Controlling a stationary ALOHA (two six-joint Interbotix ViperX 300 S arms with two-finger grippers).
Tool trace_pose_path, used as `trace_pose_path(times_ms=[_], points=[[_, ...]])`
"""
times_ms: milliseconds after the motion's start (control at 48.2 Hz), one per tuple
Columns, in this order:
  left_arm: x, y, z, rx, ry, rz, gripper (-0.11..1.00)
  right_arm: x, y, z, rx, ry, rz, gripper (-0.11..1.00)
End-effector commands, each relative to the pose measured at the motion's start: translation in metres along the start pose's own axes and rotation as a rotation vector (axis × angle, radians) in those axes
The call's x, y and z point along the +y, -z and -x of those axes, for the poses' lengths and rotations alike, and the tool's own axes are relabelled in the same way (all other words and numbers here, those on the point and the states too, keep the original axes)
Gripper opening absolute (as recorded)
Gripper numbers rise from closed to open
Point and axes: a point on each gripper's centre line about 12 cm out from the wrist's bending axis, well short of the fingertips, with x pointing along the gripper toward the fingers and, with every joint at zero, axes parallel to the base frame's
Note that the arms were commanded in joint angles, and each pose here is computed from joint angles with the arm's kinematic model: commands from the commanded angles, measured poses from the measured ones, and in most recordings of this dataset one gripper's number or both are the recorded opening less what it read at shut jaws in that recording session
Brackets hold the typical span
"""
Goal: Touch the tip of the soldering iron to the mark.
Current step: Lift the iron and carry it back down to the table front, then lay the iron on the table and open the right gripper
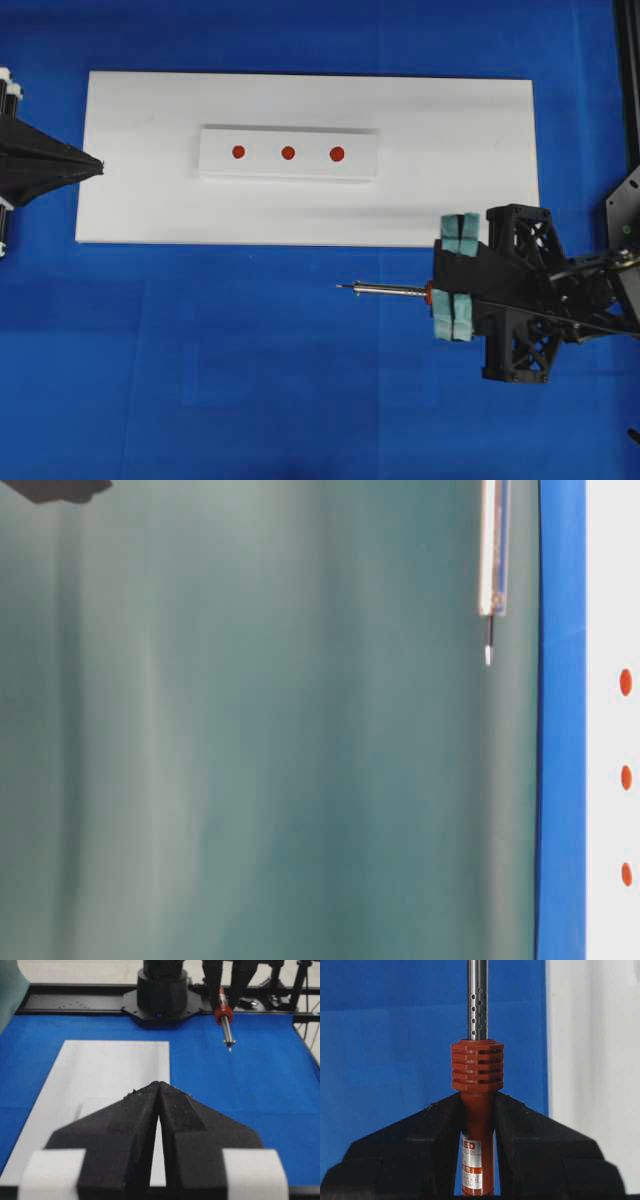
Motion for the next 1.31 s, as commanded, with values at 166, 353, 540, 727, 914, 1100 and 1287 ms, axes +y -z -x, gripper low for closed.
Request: trace_pose_path(times_ms=[166, 353, 540, 727, 914, 1100, 1287], points=[[0.0, -0.005, -0.002, -0.017, 0.0, 0.0, 0.0, 0.005, -0.019, 0.006, -0.065, -0.001, 0.017, 0.06], [0.0, -0.005, -0.002, -0.017, 0.0, 0.0, 0.0, 0.013, -0.045, -0.003, -0.094, 0.004, 0.037, 0.06], [0.0, -0.005, -0.002, -0.017, 0.0, 0.002, 0.0, 0.024, -0.078, -0.016, -0.117, 0.005, 0.092, 0.06], [0.0, -0.006, -0.001, -0.021, 0.0, 0.002, 0.0, 0.03, -0.115, -0.032, -0.141, 0.008, 0.098, 0.06], [0.0, -0.006, -0.001, -0.023, 0.0, 0.002, 0.0, 0.037, -0.135, -0.039, -0.16, 0.004, 0.086, 0.06], [0.0, -0.006, -0.001, -0.021, 0.0, 0.002, 0.0, 0.04, -0.134, -0.053, -0.139, 0.012, 0.09, 0.06], [0.0, -0.006, -0.001, -0.021, 0.0, 0.002, 0.0, 0.043, -0.123, -0.086, -0.108, -0.009, 0.092, 0.06]])
